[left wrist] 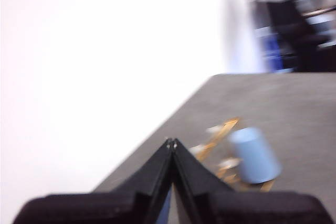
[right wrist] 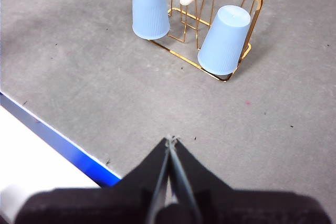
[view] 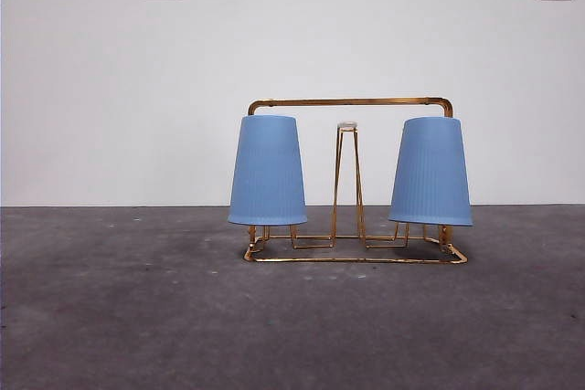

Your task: Pick up cup 1,put cup 1 in the cup rack,pick up cup 2,put cup 2 in the cup rack

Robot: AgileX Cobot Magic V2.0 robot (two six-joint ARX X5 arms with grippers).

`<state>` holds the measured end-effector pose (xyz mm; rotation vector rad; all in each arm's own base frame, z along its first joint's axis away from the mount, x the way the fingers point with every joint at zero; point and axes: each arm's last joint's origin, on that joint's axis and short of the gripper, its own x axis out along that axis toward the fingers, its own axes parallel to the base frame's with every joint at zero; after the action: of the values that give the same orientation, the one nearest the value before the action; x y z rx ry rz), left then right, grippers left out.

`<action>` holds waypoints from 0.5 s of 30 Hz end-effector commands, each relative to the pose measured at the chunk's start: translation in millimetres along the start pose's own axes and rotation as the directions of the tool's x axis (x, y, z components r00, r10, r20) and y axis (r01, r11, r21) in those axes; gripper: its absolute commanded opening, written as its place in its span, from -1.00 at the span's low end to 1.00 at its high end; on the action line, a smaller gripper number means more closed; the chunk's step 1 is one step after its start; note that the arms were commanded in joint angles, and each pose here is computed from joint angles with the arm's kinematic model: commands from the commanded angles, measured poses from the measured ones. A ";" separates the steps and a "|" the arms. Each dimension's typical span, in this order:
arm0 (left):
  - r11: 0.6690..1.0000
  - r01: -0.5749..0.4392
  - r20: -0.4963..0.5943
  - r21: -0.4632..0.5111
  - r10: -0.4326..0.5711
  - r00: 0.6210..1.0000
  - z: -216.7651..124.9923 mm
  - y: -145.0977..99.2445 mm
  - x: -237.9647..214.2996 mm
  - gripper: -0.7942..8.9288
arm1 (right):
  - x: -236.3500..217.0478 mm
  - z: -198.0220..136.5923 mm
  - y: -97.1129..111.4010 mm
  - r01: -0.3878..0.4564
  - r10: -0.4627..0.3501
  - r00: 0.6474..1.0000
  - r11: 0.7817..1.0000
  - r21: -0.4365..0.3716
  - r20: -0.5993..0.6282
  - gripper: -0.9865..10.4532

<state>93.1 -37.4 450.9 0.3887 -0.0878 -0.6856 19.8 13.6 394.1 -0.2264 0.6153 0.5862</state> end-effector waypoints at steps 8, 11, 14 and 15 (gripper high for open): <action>0.976 -0.210 -0.041 0.052 0.212 0.976 -70.8 -15.4 -15.2 -0.84 | 2.0 -2.9 0.0 0.003 -0.002 1.000 1.000 0.007 -0.031 -0.82; 0.973 -0.231 -0.044 -0.007 0.230 0.972 -106.2 -27.3 -13.0 -0.84 | 2.0 -2.9 0.1 0.002 -0.002 1.000 1.000 0.007 -0.031 -0.82; 0.964 -0.259 -0.058 -0.060 0.256 0.965 -141.7 -39.4 -11.6 -0.84 | 2.0 -2.9 0.0 0.003 -0.002 1.000 1.000 0.007 -0.031 -0.82; 0.960 -0.271 -0.062 -0.072 0.267 0.962 -152.1 -43.0 -11.6 -0.84 | 2.0 -2.9 0.0 0.003 -0.002 1.000 1.000 0.007 -0.031 -0.82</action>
<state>88.7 -12.4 307.2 0.3591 -0.0769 -0.4160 19.8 13.6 394.1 -0.2264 0.6153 0.5862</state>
